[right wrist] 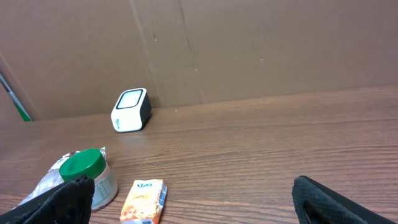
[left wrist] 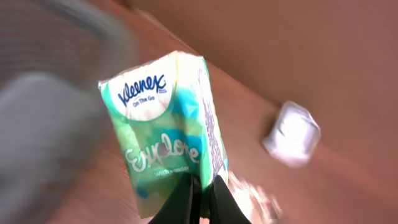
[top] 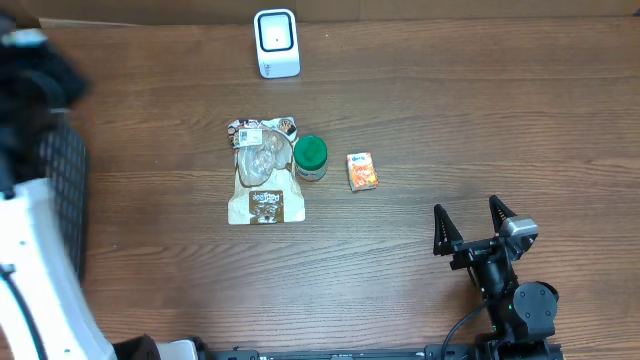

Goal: Scan the item barcode
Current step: 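Carry the teal Kleenex pack beside the orange box and release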

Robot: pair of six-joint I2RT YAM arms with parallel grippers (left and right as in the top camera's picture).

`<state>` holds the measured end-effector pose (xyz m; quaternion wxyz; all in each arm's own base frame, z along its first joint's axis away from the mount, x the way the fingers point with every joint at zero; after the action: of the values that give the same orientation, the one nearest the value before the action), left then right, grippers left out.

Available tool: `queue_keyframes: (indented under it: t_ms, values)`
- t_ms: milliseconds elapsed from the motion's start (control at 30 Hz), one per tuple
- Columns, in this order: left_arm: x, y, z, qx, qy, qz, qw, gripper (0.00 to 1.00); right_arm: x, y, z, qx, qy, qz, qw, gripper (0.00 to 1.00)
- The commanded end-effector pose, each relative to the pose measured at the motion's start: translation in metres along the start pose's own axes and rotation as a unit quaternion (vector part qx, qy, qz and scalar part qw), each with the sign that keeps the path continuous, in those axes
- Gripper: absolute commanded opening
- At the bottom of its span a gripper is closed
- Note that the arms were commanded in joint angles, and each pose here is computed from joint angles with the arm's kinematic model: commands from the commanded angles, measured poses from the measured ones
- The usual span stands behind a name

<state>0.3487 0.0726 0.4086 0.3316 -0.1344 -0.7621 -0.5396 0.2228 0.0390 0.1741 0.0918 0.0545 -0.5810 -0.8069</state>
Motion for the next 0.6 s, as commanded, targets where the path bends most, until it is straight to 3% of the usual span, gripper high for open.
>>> queue_keyframes:
  t_ms: [0,200,433,567]
  values:
    - [-0.01,-0.037,-0.064,-0.093,-0.059,0.053,0.992,0.04,0.0,-0.002,0.0,-0.002,0.002,-0.002,1.0,1.0]
    - [-0.05,-0.14,-0.162,-0.223,-0.127,0.178,0.95,0.04,0.0,-0.002,0.0,-0.002,0.002,-0.002,1.0,1.0]
    - [-0.098,-0.245,-0.227,-0.362,-0.151,0.269,0.88,0.04,0.0,-0.002,0.0,-0.002,0.002,-0.002,1.0,1.0]
    - [-0.117,-0.286,-0.243,-0.396,-0.142,0.297,0.857,0.04,0.0,-0.002,0.0,-0.002,0.002,-0.002,1.0,1.0]
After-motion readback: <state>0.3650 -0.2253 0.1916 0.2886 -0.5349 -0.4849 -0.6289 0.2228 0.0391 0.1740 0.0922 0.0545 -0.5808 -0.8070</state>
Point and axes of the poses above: each gripper's point midway between its finger pads, its own x axis back along the fingers, its own z axis along the line the jaws close on, y = z × x, the point moved 2 cm from there along x, back along the fingers, and after that the axes turned 7 degrees about -x, right-handed, at the moved point
